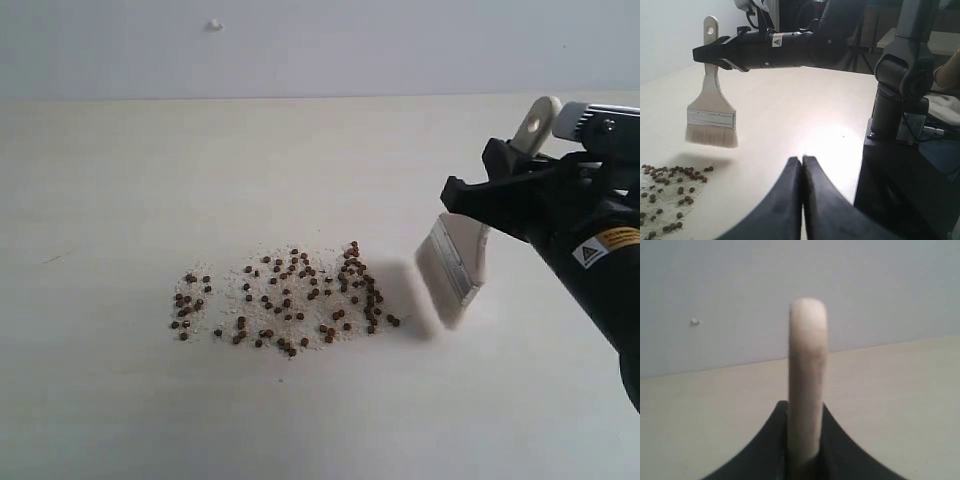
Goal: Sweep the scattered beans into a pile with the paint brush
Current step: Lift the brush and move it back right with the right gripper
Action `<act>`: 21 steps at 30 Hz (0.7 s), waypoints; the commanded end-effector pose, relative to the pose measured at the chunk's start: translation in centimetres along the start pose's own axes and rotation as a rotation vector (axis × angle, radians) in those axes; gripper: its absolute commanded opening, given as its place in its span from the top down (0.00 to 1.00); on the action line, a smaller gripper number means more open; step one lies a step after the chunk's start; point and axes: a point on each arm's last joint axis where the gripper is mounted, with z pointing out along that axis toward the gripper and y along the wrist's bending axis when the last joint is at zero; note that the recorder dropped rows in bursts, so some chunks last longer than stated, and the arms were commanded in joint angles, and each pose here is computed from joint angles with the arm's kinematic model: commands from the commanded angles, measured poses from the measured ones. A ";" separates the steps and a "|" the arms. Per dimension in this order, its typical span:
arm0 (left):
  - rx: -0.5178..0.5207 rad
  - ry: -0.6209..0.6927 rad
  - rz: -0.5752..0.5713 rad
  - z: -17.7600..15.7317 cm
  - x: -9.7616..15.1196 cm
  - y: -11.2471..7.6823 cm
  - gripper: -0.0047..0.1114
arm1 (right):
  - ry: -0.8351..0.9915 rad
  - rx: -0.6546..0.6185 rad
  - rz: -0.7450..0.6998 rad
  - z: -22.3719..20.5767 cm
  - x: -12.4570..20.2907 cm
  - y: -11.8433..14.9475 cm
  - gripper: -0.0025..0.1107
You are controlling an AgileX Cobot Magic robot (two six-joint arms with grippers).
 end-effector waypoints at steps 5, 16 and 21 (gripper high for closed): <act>0.006 -0.006 -0.006 0.0 0.0 -0.1 0.96 | 0.028 0.004 -0.002 0.6 1.7 -0.2 0.98; 0.006 -0.006 -0.006 0.0 0.0 -0.1 0.96 | 0.088 -0.052 0.053 1.6 3.1 0.5 0.98; 0.006 -0.006 -0.006 0.0 0.0 -0.1 0.96 | 0.094 -0.119 0.101 2.7 3.2 1.7 0.98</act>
